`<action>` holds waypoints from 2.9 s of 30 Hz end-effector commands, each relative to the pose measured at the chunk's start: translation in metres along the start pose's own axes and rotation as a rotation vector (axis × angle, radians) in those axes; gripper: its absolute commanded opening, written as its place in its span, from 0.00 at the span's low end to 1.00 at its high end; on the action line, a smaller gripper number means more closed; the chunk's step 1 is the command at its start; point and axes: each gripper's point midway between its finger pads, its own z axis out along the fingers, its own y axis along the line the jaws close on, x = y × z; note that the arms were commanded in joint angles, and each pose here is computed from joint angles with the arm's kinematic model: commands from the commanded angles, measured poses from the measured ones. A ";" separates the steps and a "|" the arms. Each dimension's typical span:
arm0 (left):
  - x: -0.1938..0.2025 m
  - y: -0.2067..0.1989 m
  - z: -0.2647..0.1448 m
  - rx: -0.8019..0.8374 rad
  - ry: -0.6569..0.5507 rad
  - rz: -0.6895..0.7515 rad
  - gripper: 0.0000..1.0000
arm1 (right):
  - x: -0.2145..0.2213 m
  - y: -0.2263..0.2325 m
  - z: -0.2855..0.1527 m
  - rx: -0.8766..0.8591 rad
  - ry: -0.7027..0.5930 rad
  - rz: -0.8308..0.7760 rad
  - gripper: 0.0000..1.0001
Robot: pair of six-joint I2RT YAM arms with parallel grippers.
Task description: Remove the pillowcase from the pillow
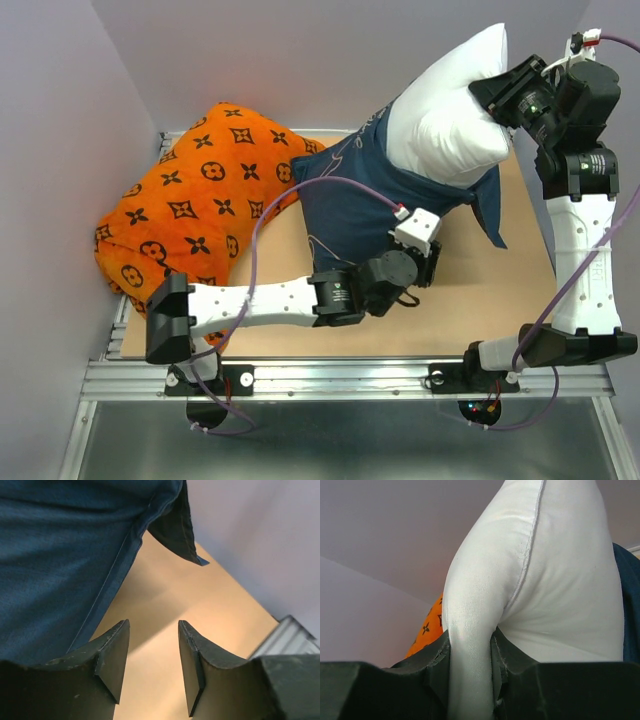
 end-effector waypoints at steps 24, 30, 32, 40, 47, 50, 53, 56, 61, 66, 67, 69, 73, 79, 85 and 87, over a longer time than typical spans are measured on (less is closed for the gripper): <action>-0.049 -0.013 0.065 -0.303 -0.321 0.192 0.58 | -0.048 0.052 -0.040 -0.137 -0.160 -0.061 0.01; -0.040 -0.015 0.078 -0.317 -0.316 0.212 0.57 | -0.048 0.050 -0.039 -0.131 -0.158 -0.062 0.01; -0.042 -0.005 0.083 -0.358 -0.319 0.201 0.56 | -0.048 0.051 -0.039 -0.132 -0.157 -0.063 0.01; -0.042 0.018 0.089 -0.407 -0.311 0.193 0.00 | -0.051 0.051 -0.039 -0.124 -0.165 -0.068 0.00; 0.012 0.048 0.062 -0.405 -0.187 0.093 0.00 | -0.062 0.047 -0.034 -0.090 -0.201 -0.082 0.01; 0.053 0.067 0.047 -0.412 -0.118 0.053 0.00 | -0.072 0.051 -0.035 -0.091 -0.227 -0.086 0.01; 0.092 0.085 0.035 -0.431 -0.052 0.020 0.00 | -0.077 0.055 -0.032 -0.096 -0.232 -0.081 0.01; 0.093 0.071 0.025 -0.374 -0.063 0.051 0.00 | -0.076 0.058 -0.028 -0.114 -0.217 -0.070 0.01; 0.029 0.028 0.013 -0.228 -0.196 0.053 0.31 | -0.076 0.054 -0.026 -0.097 -0.217 -0.086 0.01; -0.035 0.021 0.002 -0.230 -0.297 0.046 0.63 | -0.075 0.049 -0.030 -0.057 -0.207 -0.112 0.01; -0.060 0.016 -0.002 -0.228 -0.335 0.017 0.64 | -0.071 0.044 -0.028 -0.044 -0.199 -0.112 0.01; -0.093 0.015 -0.010 -0.241 -0.378 0.004 0.64 | -0.067 0.040 -0.030 -0.035 -0.190 -0.117 0.01; -0.179 0.000 -0.026 -0.253 -0.447 0.024 0.74 | -0.059 0.034 -0.027 -0.024 -0.167 -0.123 0.01; -0.201 -0.039 0.004 -0.202 -0.457 0.281 0.99 | -0.059 0.042 -0.030 -0.057 -0.155 -0.119 0.01; -0.193 -0.053 0.027 -0.085 -0.461 0.398 0.99 | -0.056 0.045 -0.032 -0.072 -0.141 -0.117 0.01; -0.192 -0.058 0.030 -0.058 -0.486 0.445 0.99 | -0.054 0.045 -0.032 -0.074 -0.133 -0.112 0.01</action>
